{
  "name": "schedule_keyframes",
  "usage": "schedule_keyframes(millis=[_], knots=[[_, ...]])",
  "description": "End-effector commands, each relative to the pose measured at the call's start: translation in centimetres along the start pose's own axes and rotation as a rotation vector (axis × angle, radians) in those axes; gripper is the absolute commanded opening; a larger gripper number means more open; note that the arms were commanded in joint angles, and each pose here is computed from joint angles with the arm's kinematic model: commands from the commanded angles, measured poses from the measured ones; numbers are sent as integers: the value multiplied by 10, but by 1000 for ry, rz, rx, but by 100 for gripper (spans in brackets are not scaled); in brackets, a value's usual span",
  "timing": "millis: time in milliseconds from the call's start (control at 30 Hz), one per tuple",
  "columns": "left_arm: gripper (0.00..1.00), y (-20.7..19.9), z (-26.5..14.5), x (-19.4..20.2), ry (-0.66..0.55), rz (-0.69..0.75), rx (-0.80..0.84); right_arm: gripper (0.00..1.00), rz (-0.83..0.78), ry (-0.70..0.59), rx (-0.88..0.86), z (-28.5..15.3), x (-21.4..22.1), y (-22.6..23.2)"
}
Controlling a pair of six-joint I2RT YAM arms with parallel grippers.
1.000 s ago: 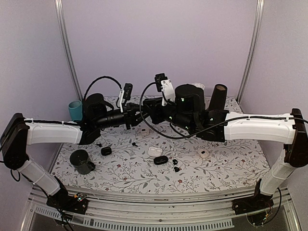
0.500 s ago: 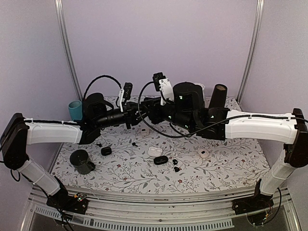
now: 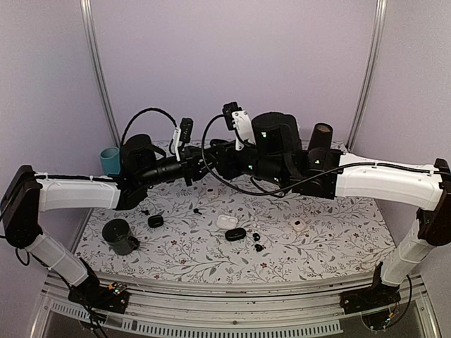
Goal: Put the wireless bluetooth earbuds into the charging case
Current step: Adjust the left earbud in the left side groove of the charging case.
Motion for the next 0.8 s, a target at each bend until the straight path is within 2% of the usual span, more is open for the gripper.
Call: schedule_keyframes(millis=[0,400,567,767], knots=[[0,1,1,-19,-48,42,-6,38,49,-28,11,-20,-31,4],[0,-1,0,-16,-27,74,0,34,170,93,-68,-22,-48,-9],[0,1,-1,-15,-11,108,-28,29,160,151,-56,-16,-39,-8],[0,1,1,-14,6,132,-36,29,115,209,-50,-8,-25,-9]])
Point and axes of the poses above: each gripper's point midway between its finger pads, its own z axis out along the fingers, its own y axis along the line the jaws close on, x = y × z, the point moved 1 cm from there along -z, back along the fingers, and after that the axes turned 12 degrees about z, right-handed, at the moved point
